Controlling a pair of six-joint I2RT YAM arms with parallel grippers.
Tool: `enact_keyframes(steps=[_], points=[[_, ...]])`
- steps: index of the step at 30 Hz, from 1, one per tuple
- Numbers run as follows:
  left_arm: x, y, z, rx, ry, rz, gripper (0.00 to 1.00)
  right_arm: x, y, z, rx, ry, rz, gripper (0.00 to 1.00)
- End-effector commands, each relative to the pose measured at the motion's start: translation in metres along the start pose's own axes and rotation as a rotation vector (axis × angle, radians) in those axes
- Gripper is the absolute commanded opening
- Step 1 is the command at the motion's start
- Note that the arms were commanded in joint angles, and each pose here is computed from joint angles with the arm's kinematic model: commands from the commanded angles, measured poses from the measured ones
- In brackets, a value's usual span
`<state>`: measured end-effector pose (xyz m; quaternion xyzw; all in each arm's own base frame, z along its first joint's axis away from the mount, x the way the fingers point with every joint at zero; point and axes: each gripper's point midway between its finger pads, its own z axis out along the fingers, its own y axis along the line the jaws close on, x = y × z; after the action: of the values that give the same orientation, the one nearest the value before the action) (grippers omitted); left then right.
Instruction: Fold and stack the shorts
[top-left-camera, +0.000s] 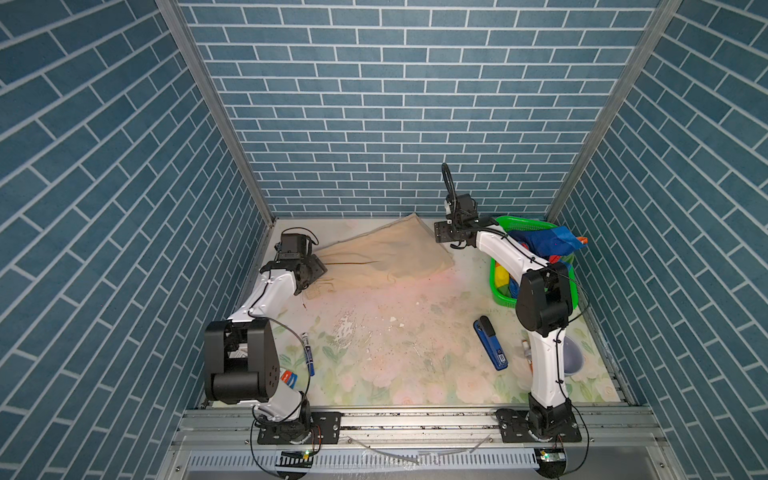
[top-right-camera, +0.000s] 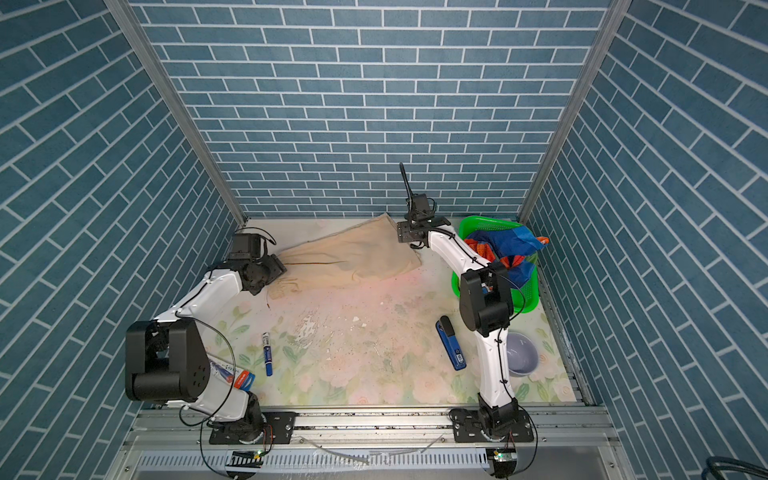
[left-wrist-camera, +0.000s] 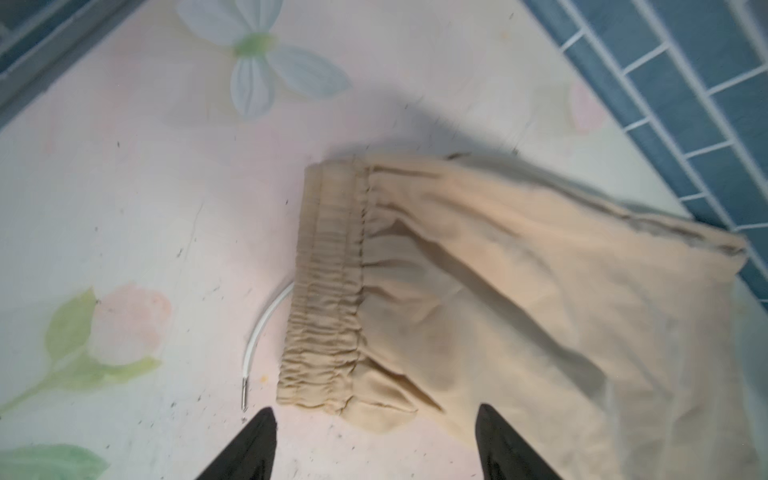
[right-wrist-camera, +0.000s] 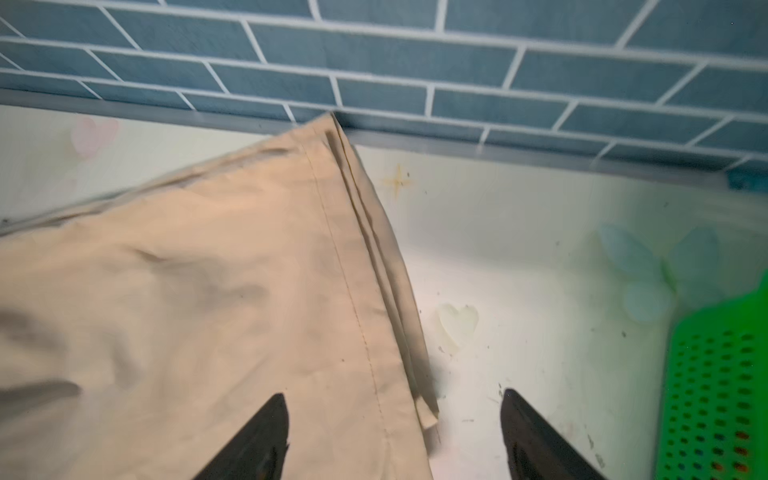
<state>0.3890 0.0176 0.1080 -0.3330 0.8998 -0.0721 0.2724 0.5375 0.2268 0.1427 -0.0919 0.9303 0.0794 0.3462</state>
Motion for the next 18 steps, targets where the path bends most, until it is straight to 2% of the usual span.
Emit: enact_keyframes(steps=[1, 5, 14, 18], points=[[0.017, 0.012, -0.004, -0.018, 0.033, 0.024, 0.77, 0.045, -0.002, 0.01, -0.081, 0.178, 0.135, 0.81], [0.03, 0.023, 0.0, -0.041, 0.055, 0.031, 0.79, 0.063, -0.002, 0.031, -0.124, 0.251, 0.178, 0.81], [0.036, 0.025, 0.023, -0.056, 0.082, 0.029, 0.79, 0.074, -0.002, 0.063, -0.189, 0.308, 0.266, 0.76], [0.031, 0.02, 0.032, -0.05, 0.081, 0.03, 0.75, 0.076, -0.002, 0.069, -0.195, 0.313, 0.274, 0.67]])
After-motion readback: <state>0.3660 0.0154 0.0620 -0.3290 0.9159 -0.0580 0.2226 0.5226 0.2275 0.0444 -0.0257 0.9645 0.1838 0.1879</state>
